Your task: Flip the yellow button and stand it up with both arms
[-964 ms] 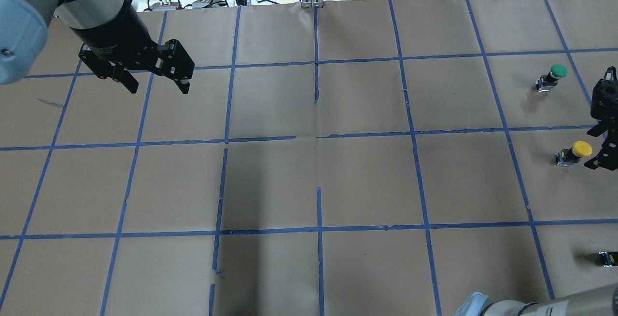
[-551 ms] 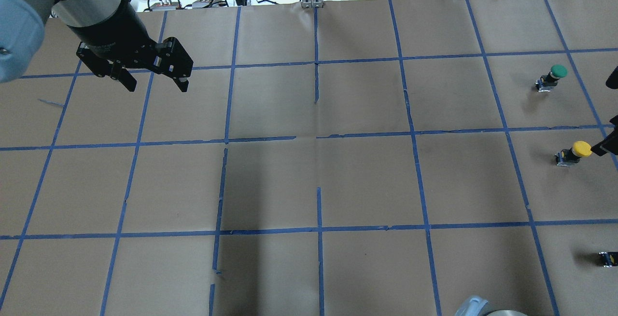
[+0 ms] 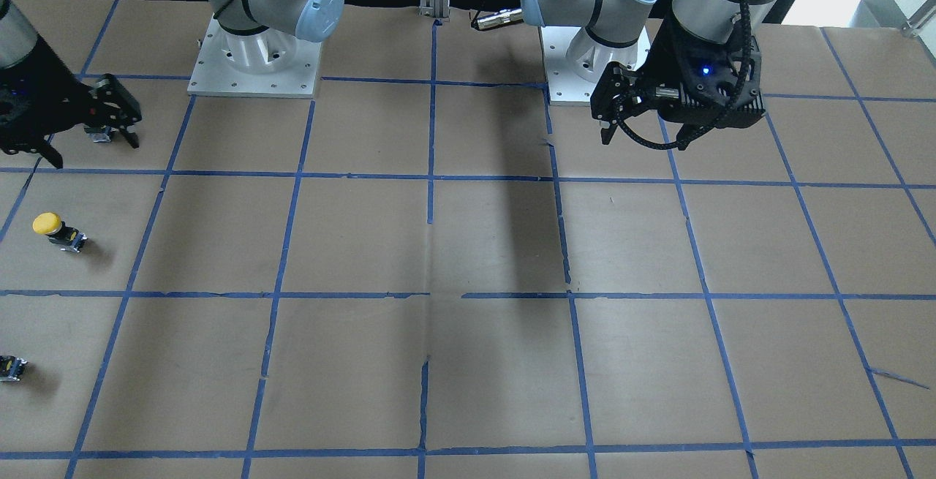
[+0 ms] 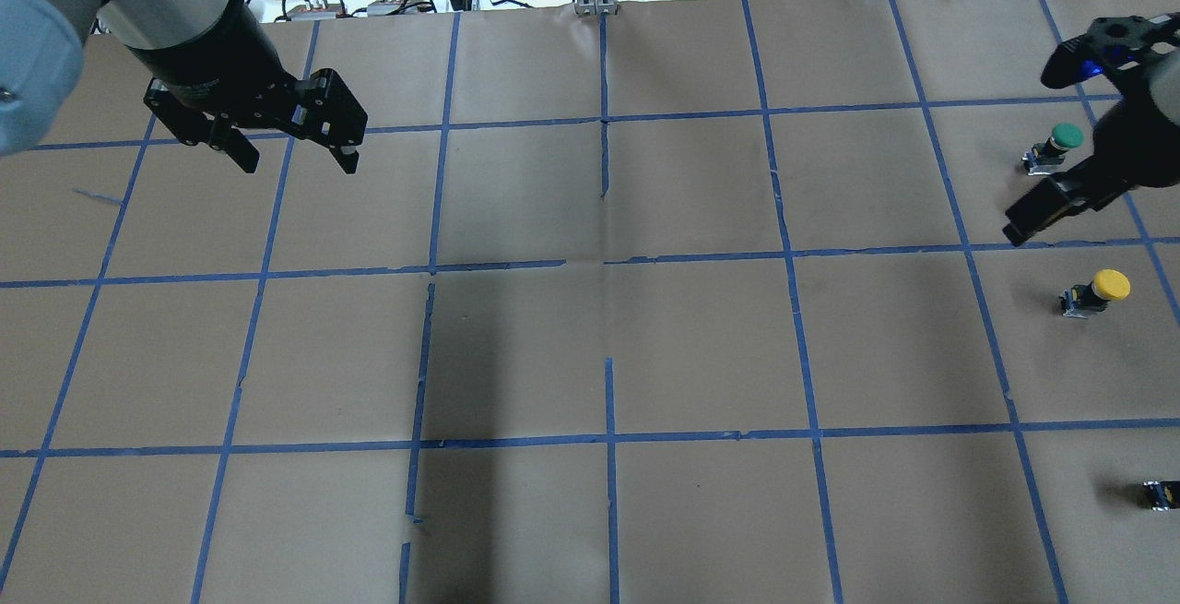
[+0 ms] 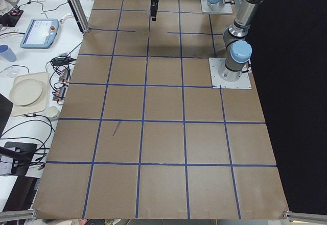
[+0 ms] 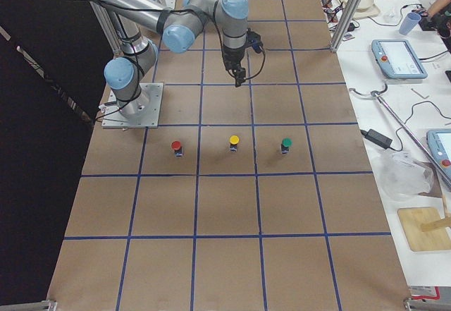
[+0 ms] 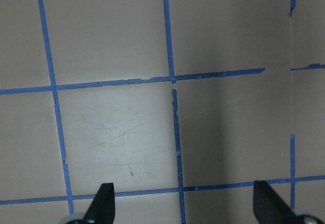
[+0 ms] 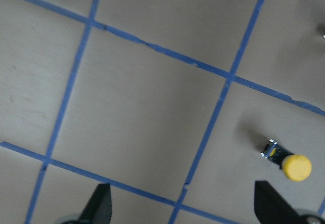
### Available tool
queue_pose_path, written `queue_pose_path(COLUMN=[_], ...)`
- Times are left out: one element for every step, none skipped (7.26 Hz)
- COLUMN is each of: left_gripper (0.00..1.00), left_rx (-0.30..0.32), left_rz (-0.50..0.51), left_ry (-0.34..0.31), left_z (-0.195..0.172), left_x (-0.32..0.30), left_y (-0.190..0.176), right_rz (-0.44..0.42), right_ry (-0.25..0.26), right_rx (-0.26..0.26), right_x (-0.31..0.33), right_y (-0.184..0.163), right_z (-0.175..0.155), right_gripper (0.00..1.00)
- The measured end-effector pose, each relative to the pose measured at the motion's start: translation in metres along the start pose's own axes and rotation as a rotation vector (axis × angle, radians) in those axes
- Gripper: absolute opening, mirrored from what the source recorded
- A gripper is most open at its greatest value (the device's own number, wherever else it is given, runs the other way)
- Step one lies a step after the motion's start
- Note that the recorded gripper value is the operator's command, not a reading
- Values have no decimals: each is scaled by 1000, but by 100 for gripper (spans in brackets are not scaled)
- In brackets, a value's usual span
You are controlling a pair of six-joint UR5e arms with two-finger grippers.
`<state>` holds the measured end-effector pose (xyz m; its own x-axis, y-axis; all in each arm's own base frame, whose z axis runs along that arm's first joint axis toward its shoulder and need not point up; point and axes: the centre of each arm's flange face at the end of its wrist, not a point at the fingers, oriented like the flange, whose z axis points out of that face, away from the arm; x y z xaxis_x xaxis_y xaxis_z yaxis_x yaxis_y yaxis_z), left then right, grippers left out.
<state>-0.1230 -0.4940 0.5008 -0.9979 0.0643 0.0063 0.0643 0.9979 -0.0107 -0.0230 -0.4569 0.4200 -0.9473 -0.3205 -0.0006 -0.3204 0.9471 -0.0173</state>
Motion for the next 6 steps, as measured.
queue_pose_path(left_gripper=[95, 95, 95, 96, 97, 97], left_rx=[6, 11, 14, 17, 19, 20], left_rz=[0, 0, 1, 5, 9, 11], left_ry=[-1, -2, -2, -7, -15, -19], left_z=[-3, -6, -7, -8, -10, -10], left_x=[0, 0, -1, -1, -1, -1], left_y=[-1, -2, -3, -4, -4, -5], right_rz=[88, 169, 246, 318, 364, 383], right_ry=[-1, 3, 2, 3, 0, -4], right_rx=[-5, -8, -15, -18, -27, -42], right_x=[-44, -81, -109, -129, -143, -149], right_y=[-14, -23, -26, -27, -26, -25], right_z=[-14, -27, -39, -47, -53, -57], right_gripper=[100, 100, 100, 100, 100, 100])
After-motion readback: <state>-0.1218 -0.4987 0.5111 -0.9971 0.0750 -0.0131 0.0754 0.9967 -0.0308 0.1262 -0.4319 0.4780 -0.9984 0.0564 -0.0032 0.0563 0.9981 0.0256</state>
